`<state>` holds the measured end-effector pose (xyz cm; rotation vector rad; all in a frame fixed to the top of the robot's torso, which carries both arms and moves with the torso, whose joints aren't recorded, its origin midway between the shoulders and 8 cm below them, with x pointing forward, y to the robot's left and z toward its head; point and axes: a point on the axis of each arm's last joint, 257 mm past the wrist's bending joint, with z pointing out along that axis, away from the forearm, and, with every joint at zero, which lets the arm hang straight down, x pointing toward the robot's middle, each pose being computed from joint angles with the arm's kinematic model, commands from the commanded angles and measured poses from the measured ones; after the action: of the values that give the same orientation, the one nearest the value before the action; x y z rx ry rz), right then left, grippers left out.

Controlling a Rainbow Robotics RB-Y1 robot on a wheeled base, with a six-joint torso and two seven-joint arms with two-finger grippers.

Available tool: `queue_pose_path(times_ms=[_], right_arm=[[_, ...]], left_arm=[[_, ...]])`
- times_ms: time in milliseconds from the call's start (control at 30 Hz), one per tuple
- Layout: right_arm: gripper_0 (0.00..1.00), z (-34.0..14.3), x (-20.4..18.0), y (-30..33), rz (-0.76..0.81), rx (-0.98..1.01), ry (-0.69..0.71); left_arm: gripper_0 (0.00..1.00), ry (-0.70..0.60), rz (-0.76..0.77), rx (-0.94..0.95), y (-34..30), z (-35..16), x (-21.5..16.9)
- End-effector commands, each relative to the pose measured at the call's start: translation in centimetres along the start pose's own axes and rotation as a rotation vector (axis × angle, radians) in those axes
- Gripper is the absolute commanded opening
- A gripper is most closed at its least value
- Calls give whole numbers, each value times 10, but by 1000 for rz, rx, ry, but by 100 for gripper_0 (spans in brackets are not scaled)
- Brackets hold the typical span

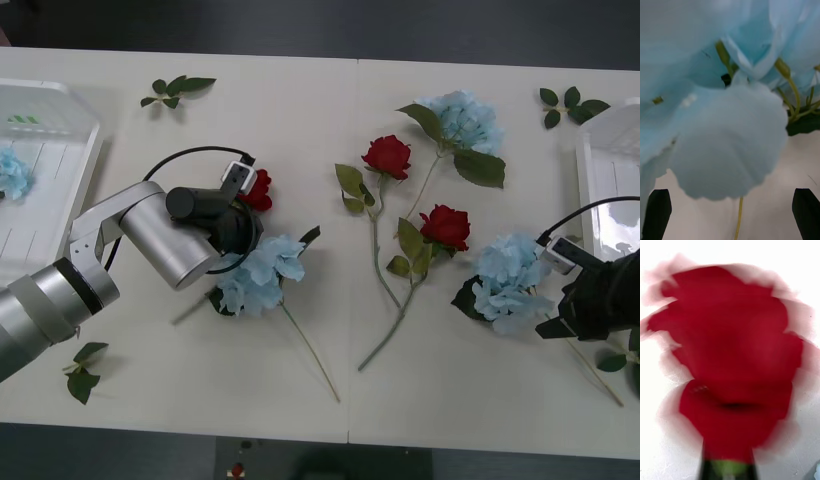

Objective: Put the red flowers into the right box and the blue flowers into the left box

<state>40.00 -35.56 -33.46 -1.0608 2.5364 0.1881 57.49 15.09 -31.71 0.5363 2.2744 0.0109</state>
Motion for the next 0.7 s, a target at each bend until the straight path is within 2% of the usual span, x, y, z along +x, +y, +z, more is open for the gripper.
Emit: queue_pose_path(times_ms=[33,233,367,567,700], right_arm=[[94,6,-6,4,-70,18,-24],[94,20,-4,6,-73,32,-33],[94,17,-15,6,-77,27,-56],[94,-11,-51,3,-67,-9,-130],[94,-39,-76,2,-50,-44,-196]], left_arm=[[0,-5,-34,-28,15,0,-8],[0,-9,-30,-32,18,-1,-11],[0,-30,-13,-40,26,-9,-20],[0,-43,36,-85,55,-47,-50],[0,-105,-1,-40,63,-89,-88]])
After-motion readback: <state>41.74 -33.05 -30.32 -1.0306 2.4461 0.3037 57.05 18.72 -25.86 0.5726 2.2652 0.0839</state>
